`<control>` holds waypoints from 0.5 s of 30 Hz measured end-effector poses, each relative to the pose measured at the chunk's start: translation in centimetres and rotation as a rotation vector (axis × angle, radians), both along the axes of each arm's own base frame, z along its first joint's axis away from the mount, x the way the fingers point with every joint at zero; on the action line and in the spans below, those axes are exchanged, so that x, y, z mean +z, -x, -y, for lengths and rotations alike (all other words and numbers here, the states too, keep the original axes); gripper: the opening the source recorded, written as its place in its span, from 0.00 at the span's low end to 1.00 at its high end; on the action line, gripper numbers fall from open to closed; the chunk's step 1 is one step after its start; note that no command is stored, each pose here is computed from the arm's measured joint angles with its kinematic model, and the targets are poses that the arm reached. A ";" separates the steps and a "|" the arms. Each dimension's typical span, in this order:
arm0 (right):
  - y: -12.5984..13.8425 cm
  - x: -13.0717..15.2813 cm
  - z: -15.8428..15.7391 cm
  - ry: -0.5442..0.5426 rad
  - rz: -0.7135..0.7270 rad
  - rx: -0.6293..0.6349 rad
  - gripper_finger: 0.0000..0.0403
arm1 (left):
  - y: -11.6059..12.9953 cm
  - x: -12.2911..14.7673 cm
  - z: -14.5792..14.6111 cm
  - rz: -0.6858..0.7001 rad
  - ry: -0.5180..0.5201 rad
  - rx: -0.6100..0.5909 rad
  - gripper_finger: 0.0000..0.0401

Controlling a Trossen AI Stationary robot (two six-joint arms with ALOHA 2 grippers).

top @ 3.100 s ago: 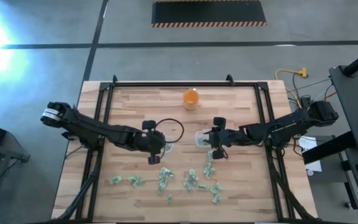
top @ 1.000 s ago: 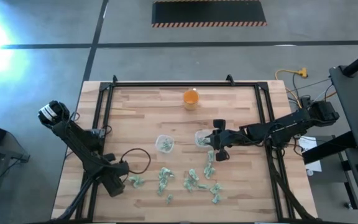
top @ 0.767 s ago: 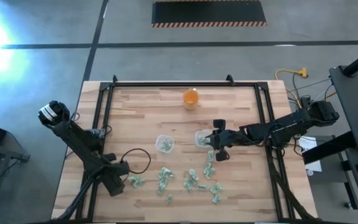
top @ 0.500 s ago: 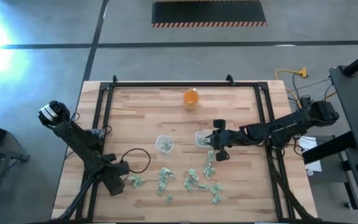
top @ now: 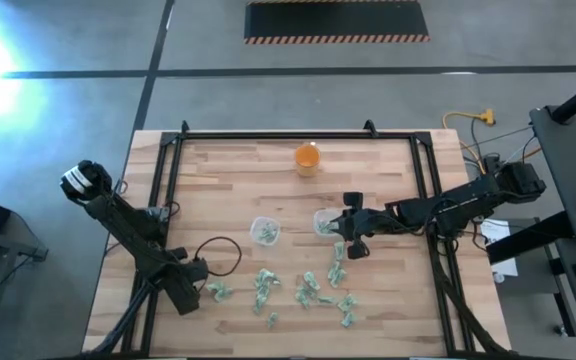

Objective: Pick and place items into bin
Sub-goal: Put the green sweetener bag into the left transparent food container

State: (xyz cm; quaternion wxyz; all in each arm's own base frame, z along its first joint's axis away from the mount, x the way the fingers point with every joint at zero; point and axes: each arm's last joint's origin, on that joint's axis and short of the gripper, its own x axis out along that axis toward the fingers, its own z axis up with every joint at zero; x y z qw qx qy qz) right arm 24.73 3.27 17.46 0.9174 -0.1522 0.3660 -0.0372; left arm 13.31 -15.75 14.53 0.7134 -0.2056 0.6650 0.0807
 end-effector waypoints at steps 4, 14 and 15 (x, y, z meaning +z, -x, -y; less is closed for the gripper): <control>0.0 0.0 0.0 0.000 0.000 0.000 0.22 | 0.0 0.0 -0.1 -0.004 -0.007 0.001 0.19; 0.0 0.0 0.0 0.000 0.000 0.000 0.22 | -0.4 0.4 0.5 0.022 0.025 0.002 0.02; 0.0 0.0 0.0 0.000 0.000 0.000 0.22 | -0.5 0.6 0.6 0.024 0.028 0.002 0.02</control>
